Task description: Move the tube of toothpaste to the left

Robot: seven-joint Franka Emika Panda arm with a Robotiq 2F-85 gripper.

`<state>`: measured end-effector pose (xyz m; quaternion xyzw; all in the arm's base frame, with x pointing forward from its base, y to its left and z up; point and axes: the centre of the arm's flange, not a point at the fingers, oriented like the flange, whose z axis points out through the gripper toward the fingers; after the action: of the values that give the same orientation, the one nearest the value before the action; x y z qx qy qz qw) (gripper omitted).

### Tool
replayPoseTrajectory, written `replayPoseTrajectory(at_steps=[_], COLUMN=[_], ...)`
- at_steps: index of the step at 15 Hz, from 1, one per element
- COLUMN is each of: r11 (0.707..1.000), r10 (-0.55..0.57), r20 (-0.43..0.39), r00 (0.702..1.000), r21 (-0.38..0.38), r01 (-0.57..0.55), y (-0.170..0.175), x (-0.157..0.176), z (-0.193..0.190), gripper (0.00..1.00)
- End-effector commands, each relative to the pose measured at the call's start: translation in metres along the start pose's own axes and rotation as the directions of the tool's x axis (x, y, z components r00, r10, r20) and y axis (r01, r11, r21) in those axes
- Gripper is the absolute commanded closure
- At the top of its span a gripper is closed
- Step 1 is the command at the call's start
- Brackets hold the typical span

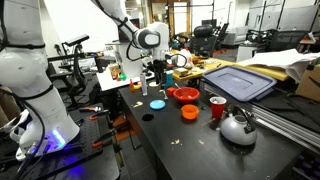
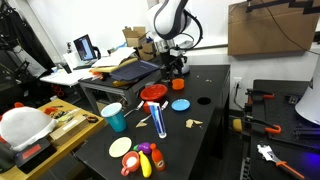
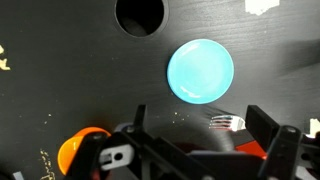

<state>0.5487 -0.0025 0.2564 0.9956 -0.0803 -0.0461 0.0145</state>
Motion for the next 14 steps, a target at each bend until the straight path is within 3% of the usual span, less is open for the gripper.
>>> replayPoseTrajectory(at_steps=[1,14], r11=[0.996,0.979], r10=[-0.093,-0.203], r20=[-0.014,0.034], r00=[0.996,0.979], r21=[0.0,0.018], r01=[0.093,0.202], y=[-0.004,-0.024], x=[-0.013,-0.034], z=[0.011,0.057], gripper=[0.0,0.0])
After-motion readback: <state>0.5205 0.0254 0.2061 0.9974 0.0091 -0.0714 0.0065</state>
